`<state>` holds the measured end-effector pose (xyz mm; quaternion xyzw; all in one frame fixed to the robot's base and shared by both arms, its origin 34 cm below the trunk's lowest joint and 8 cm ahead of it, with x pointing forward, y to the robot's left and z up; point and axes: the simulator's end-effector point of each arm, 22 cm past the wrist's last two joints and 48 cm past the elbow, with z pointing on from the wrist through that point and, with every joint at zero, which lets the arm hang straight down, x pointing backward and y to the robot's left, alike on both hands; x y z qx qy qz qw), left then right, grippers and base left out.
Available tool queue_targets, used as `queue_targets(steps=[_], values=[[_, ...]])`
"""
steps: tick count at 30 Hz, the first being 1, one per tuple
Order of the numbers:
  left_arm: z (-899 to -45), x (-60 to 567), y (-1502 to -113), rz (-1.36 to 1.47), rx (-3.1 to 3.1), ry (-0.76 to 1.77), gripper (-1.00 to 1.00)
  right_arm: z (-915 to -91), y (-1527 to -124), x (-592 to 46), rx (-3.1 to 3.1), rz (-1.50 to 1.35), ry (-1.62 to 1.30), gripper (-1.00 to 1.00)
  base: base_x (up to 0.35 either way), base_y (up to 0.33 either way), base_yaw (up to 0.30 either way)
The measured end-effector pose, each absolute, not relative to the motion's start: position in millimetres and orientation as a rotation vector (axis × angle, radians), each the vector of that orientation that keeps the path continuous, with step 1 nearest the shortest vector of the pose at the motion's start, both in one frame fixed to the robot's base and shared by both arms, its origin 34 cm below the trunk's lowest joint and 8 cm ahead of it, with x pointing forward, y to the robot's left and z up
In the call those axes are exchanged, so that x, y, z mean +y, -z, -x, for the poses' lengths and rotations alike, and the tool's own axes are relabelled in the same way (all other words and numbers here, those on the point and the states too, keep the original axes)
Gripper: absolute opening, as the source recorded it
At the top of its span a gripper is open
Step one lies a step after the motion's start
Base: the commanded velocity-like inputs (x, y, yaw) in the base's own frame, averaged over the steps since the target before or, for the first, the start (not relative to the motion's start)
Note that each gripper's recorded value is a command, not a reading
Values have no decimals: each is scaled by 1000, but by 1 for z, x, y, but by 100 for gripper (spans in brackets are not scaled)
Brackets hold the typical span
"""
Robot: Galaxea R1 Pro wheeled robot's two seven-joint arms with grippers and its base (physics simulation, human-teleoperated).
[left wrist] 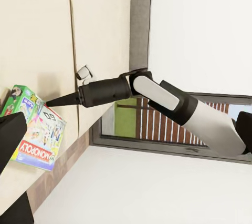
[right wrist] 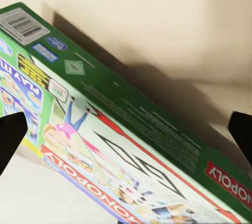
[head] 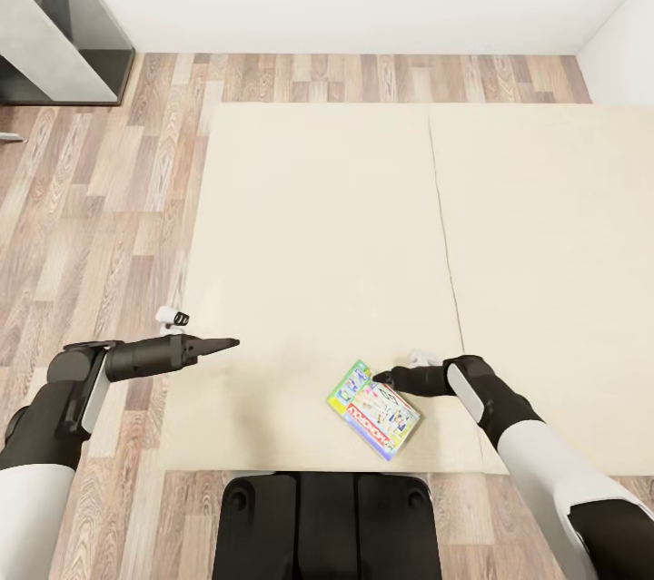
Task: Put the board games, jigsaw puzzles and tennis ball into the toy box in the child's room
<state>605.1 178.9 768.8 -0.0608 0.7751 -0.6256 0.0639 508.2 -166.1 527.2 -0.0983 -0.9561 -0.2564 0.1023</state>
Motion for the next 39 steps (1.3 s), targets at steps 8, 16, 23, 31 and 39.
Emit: queue_targets(steps=[8,16,23,31,39], values=[[-605,181,-768,182,2345,1885,100,-498,-527,-169,-2795,302,749,100,0,0,0],[-605,182,-768,181,2348,1881,100,-494,-526,-178,-2793,303,729,100,0,0,0],[-605,182,-768,181,2349,1881,100,-490,-524,-198,-2796,303,683,100,0,0,0],[-605,182,-768,182,2348,1881,100,-478,-525,-214,-2759,303,639,100,0,0,0],[-605,183,-768,182,2348,1880,100,-471,-524,-212,-2745,282,627,100,0,0,0]])
